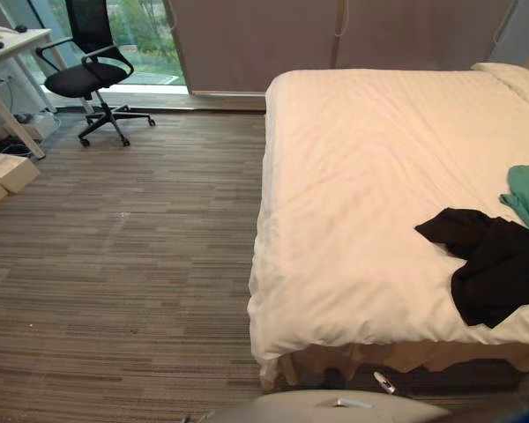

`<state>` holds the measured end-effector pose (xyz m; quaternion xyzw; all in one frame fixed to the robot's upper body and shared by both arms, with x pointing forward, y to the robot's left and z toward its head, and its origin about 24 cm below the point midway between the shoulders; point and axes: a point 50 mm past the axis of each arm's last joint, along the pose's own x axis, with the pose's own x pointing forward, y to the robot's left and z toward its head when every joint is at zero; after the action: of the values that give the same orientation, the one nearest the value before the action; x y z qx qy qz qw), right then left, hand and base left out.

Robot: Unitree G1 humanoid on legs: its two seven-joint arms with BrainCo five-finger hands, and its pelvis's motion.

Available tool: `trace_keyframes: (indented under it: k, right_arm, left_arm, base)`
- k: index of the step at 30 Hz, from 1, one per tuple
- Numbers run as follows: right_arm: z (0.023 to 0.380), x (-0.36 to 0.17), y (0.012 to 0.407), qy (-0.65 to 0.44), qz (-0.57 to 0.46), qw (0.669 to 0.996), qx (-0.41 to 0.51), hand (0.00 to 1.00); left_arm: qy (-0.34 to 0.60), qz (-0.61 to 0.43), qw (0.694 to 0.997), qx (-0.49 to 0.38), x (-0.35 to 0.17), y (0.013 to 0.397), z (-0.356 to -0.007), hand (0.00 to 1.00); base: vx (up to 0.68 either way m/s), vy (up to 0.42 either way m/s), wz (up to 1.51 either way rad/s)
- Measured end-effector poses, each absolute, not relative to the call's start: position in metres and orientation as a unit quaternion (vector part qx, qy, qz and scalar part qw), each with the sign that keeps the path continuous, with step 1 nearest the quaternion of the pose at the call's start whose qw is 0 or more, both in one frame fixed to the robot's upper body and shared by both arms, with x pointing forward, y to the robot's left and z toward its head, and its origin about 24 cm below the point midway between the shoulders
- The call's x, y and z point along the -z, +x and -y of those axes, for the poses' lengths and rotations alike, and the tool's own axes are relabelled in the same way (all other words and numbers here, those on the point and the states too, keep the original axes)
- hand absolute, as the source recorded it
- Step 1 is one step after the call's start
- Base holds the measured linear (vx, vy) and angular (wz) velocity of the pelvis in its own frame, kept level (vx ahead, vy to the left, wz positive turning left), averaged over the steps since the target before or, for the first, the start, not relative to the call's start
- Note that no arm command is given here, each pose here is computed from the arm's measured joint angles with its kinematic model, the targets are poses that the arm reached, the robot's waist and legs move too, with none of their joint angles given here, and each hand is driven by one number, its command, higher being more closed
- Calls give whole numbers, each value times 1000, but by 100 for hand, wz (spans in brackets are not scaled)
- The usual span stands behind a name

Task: Tidy the bed and pick cloth on bed and put in laundry

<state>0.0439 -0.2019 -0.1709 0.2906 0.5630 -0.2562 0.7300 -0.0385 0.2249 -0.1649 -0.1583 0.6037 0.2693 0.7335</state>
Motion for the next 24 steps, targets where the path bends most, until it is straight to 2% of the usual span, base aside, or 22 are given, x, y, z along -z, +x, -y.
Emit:
trace_keyframes:
  k: [2,4,6,7,9,12,15,17,18,19,21,22,24]
  right_arm:
    - [205,171,39,289,-565,728,260,0]
    - [208,171,38,285,-565,729,259,0]
    - [217,170,34,282,-566,729,262,0]
    - [221,170,32,282,-565,728,267,0]
    - [235,167,28,293,-549,725,295,0]
    - [247,164,25,315,-526,716,333,0]
    - [252,163,23,333,-511,701,370,0]
    - [254,162,18,342,-500,679,414,0]
    - [255,162,18,341,-498,675,425,0]
    - [258,161,20,340,-483,667,455,0]
    - [267,156,30,325,-456,675,481,0]
    - [272,154,34,320,-443,677,492,100]
    - [296,139,50,297,-377,695,535,100]
  left_arm:
    - [-151,-608,714,-313,162,-47,-236,0]
    - [-142,-592,711,-351,158,-46,-255,0]
    - [-121,-546,720,-412,144,-36,-296,0]
    - [-111,-527,727,-425,139,-31,-309,0]
    - [-71,-432,763,-475,112,-8,-355,0]
    - [-26,-325,811,-485,84,25,-381,0]
    - [-17,-285,840,-462,83,45,-371,0]
    - [-29,-291,865,-407,97,64,-341,0]
    - [-35,-297,869,-395,102,67,-332,0]
    - [-54,-312,874,-369,113,71,-309,0]
    - [-82,-327,876,-343,124,76,-281,0]
    - [-91,-334,876,-336,127,77,-273,0]
    - [-125,-355,870,-318,137,79,-249,0]
  base:
    - [33,10,-5]
    - [0,0,0]
    - [0,0,0]
    - [0,0,0]
    - [0,0,0]
    - [5,4,-1]
    - [4,10,-2]
    - [21,29,-9]
    - [34,18,-26]
    - [34,6,-29]
    - [42,5,-36]
    - [59,9,-31]
    - [52,11,-16]
